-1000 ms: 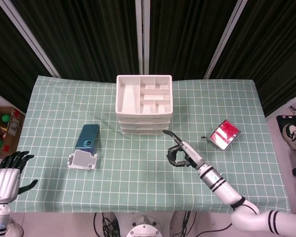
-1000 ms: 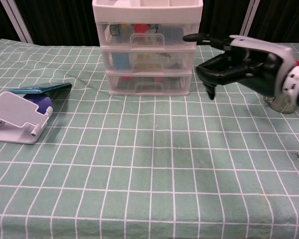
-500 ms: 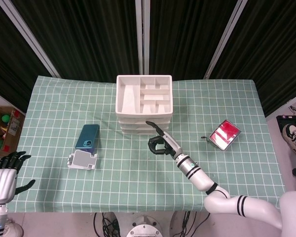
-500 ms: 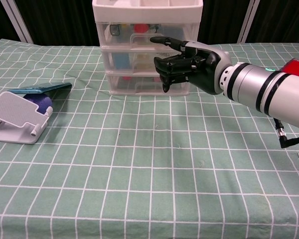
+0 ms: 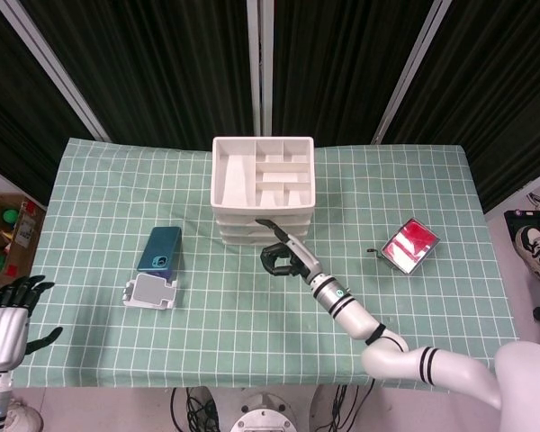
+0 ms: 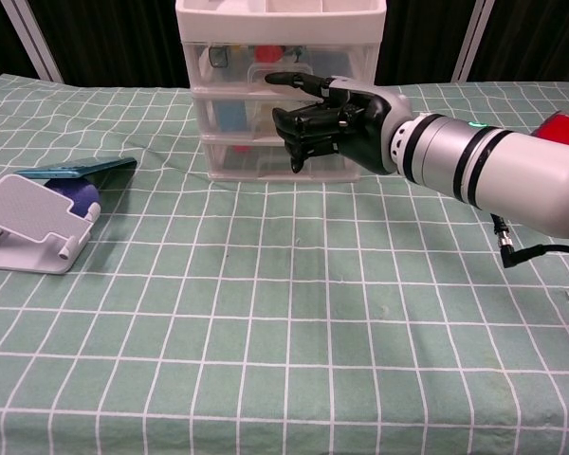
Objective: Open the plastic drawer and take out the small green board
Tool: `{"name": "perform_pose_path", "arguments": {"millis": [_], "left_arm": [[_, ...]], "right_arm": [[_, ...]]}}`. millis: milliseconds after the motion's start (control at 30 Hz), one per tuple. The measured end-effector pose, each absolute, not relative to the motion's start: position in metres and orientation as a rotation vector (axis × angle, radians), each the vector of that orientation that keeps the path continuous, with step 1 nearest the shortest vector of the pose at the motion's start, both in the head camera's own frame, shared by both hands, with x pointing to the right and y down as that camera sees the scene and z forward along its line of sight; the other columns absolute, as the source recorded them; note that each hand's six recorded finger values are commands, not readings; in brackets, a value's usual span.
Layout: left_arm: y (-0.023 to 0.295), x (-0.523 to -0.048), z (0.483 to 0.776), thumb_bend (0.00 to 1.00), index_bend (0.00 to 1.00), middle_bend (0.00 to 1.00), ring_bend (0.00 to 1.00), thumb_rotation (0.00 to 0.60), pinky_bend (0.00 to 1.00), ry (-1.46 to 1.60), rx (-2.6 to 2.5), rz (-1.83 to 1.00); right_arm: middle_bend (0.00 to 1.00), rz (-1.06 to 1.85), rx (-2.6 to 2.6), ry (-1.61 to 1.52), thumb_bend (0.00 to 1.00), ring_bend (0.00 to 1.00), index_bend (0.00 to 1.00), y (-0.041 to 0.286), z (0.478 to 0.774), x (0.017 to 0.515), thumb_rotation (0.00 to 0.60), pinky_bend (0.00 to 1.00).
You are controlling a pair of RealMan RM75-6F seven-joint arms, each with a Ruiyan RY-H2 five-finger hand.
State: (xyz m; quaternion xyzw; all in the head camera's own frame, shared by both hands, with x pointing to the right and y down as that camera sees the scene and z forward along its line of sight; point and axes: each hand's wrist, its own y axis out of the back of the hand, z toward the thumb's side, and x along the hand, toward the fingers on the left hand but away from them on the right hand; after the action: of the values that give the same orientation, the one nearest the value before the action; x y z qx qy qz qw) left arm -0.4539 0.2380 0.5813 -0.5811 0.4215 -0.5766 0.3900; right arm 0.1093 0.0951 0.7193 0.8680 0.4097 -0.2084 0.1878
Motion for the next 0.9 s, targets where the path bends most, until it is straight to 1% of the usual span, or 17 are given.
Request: {"name": "perform_pose_path", "arguments": {"millis": [267, 367, 667, 800, 900], "left_arm": [[0.239, -0.455, 0.580, 0.00, 0.25, 0.19, 0.14, 0.600, 0.21, 1.074, -1.472, -1.469], [0.239, -0.455, 0.580, 0.00, 0.25, 0.19, 0.14, 0.600, 0.21, 1.074, -1.471, -1.470], [0.239, -0.455, 0.579, 0.00, 0.25, 0.19, 0.14, 0.600, 0.21, 1.071, -1.469, -1.474], [0.239, -0.455, 0.579, 0.00, 0.25, 0.19, 0.14, 0.600, 0.21, 1.071, -1.470, -1.476], [0.240, -0.456, 0.580, 0.00, 0.25, 0.19, 0.14, 0.600, 0.21, 1.072, -1.469, -1.478]], "right_arm": [[0.73, -0.599, 2.452, 1.134, 0.48, 0.67, 0.10, 0.089, 0.723, 0.100, 0.600, 0.62], [0.73, -0.599, 2.448, 1.130, 0.48, 0.67, 0.13, 0.087, 0.724, 0.097, 0.600, 0.62], [0.74, -0.606, 2.449, 1.113, 0.48, 0.67, 0.23, 0.084, 0.728, 0.090, 0.600, 0.62], [0.74, -0.606, 2.447, 1.109, 0.49, 0.67, 0.31, 0.085, 0.729, 0.089, 0.600, 0.62], [0.74, -0.601, 2.449, 1.109, 0.49, 0.67, 0.34, 0.087, 0.728, 0.091, 0.600, 0.62]]}}
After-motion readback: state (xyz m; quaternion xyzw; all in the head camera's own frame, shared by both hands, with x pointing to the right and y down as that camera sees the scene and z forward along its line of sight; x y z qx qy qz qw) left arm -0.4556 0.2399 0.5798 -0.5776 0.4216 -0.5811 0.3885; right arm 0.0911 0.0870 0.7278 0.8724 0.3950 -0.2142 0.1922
